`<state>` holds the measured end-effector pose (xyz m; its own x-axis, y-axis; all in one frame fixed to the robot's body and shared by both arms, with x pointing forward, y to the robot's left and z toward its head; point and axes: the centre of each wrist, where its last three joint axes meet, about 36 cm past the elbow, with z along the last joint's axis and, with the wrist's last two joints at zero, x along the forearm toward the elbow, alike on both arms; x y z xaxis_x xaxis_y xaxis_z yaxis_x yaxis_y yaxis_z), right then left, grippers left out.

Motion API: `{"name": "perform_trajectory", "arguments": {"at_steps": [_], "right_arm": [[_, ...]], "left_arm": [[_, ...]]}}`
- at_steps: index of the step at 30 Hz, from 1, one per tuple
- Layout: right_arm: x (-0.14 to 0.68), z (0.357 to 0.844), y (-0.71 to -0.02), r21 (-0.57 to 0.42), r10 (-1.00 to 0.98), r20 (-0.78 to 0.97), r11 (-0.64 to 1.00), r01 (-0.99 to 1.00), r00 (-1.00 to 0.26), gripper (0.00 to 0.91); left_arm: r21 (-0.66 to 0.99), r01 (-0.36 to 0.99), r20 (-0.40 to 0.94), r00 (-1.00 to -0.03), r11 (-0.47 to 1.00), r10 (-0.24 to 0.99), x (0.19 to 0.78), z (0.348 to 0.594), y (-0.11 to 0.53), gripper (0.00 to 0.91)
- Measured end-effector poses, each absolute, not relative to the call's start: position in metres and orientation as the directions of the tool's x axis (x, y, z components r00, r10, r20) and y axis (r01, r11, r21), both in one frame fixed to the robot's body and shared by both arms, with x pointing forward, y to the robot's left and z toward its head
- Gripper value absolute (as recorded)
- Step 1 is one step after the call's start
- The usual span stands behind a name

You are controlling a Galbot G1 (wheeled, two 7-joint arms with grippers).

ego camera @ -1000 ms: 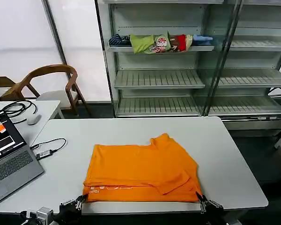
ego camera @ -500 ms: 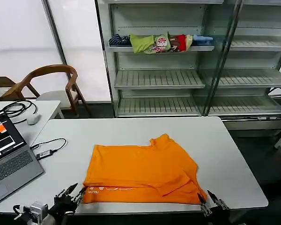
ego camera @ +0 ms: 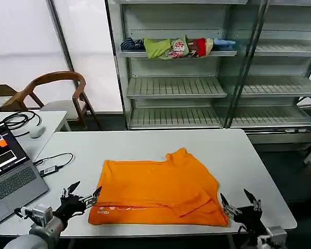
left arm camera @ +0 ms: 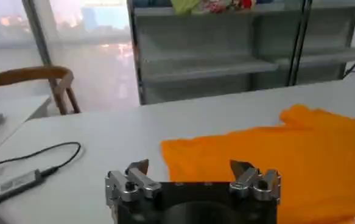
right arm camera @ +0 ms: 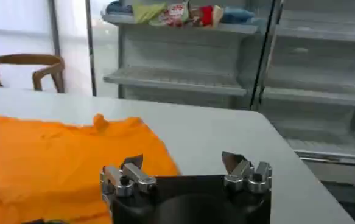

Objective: Fold and organize the clothes.

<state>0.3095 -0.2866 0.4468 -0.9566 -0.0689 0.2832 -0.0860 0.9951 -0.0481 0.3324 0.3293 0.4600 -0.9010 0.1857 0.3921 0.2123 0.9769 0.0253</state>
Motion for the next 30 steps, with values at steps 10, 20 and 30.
{"name": "perform_trajectory", "arguments": {"at_steps": [10,20,30], "right_arm": [[0.397,0.45,-0.257,-0.013,-0.07,0.297,0.997,-0.078,-0.952,0.907],[0.487,0.448,-0.226,0.004,-0.079,0.338,0.997,-0.082,-0.938,0.907],[0.553,0.437,-0.194,0.01,-0.094,0.398,0.995,-0.099,-0.913,0.907]], "left_arm": [[0.006,0.214,0.383,-0.903,0.977,0.195,0.394,0.449,0.336,0.907],[-0.027,0.211,0.411,-0.889,0.977,0.204,0.457,0.428,0.337,0.907],[-0.039,0.209,0.457,-0.866,0.977,0.203,0.496,0.413,0.337,0.907]]}}
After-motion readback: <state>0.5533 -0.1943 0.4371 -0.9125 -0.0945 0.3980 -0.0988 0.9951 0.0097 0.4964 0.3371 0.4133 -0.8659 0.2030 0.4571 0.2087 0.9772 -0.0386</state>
